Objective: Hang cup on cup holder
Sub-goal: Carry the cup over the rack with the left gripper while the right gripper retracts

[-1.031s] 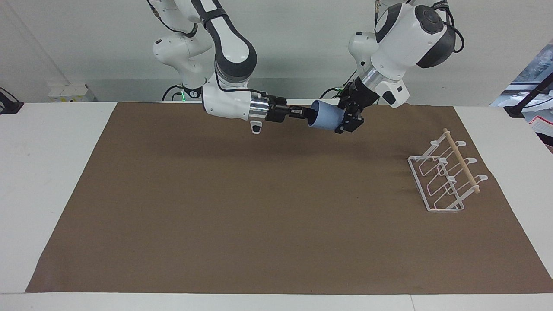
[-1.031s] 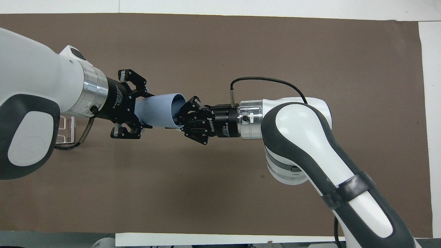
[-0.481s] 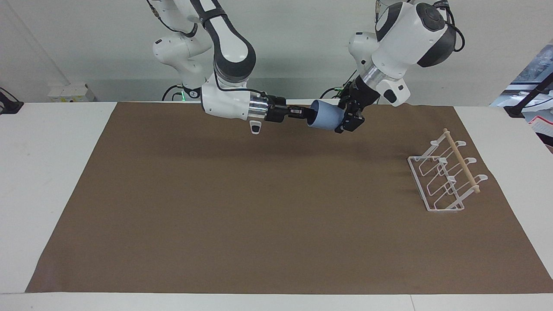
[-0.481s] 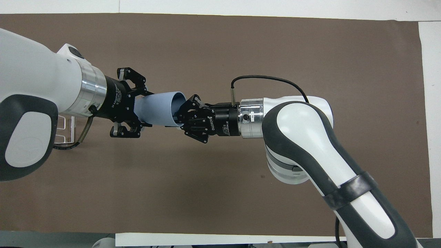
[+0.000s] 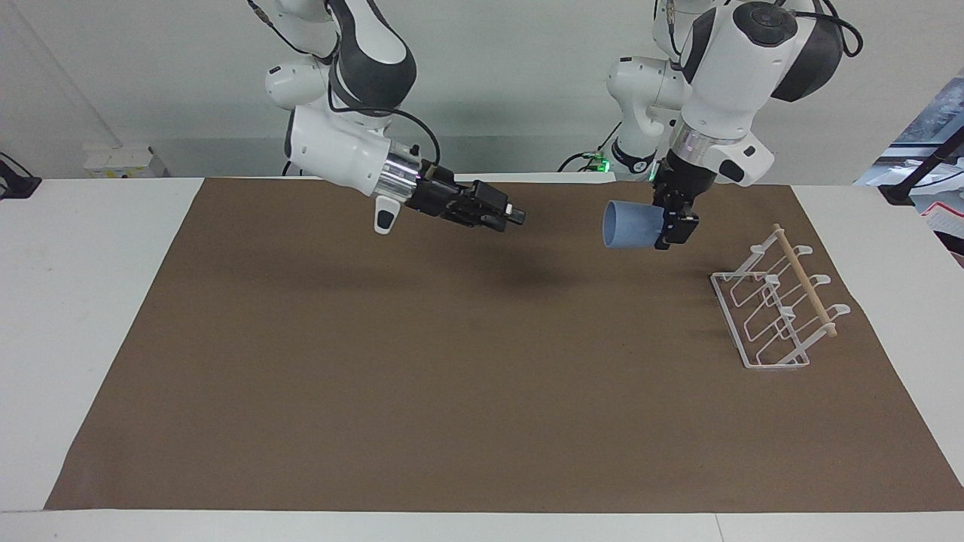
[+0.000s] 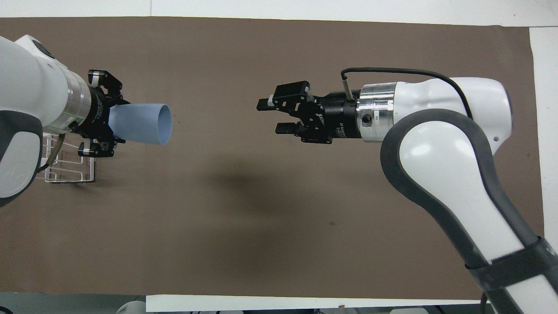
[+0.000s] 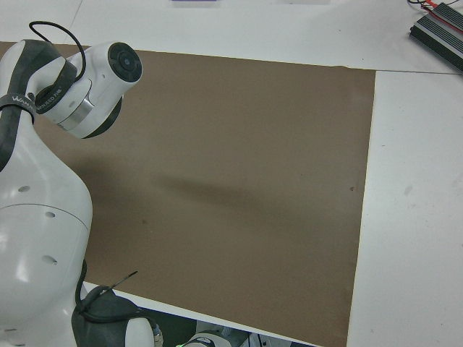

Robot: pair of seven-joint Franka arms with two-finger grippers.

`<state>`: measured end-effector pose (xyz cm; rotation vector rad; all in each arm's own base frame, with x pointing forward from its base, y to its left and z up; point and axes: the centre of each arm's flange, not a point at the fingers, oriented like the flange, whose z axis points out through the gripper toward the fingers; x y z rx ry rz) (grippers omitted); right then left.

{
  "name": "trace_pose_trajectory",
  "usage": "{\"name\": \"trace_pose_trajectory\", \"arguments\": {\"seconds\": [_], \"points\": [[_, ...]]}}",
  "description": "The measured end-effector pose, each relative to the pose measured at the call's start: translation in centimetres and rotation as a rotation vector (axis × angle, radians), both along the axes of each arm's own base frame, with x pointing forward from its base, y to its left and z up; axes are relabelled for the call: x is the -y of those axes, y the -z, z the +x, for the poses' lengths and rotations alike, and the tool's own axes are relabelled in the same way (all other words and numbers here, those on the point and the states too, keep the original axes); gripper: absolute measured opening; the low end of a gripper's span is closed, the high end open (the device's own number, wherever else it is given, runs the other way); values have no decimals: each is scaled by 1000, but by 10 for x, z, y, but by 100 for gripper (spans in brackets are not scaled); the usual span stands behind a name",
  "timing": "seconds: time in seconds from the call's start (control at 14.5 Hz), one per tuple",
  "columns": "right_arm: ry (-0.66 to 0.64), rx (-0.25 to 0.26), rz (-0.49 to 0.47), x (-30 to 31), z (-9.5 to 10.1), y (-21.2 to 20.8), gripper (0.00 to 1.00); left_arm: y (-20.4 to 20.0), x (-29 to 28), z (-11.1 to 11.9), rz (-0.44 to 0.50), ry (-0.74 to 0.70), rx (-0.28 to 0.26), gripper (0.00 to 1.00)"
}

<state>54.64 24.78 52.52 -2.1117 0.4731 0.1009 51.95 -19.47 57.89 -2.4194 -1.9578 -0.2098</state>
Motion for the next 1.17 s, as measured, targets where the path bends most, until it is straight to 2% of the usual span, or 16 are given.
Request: {"name": "trace_pose_trajectory", "arguments": {"seconds": [0.14, 0.21, 0.34, 0.48, 0.62, 0.76, 0.89, 1.03, 1.17], "points": [[-37, 85, -195, 29, 6, -1, 100, 3, -12, 5, 181, 32, 47, 71], [-60, 122, -306, 45, 11, 1, 100, 8, -18, 8, 292, 54, 64, 71], [-138, 153, -507, 77, 15, 8, 100, 35, -22, 21, 529, 117, 81, 71], [-229, 135, -694, 109, 13, 14, 100, 71, -25, 40, 784, 183, 79, 71], [-298, 76, -829, 139, 7, 4, 100, 103, -30, 59, 1012, 228, 84, 71], [-337, 17, -946, 171, 0, -26, 100, 125, -38, 73, 1196, 227, 99, 71], [-374, 2, -1009, 208, -11, -68, 100, 145, -50, 83, 1332, 178, 116, 71], [-405, 8, -1018, 249, -19, -91, 100, 166, -58, 88, 1380, 134, 127, 71], [-433, 7, -1011, 291, -24, -94, 100, 185, -61, 90, 1391, 103, 140, 71]]}}
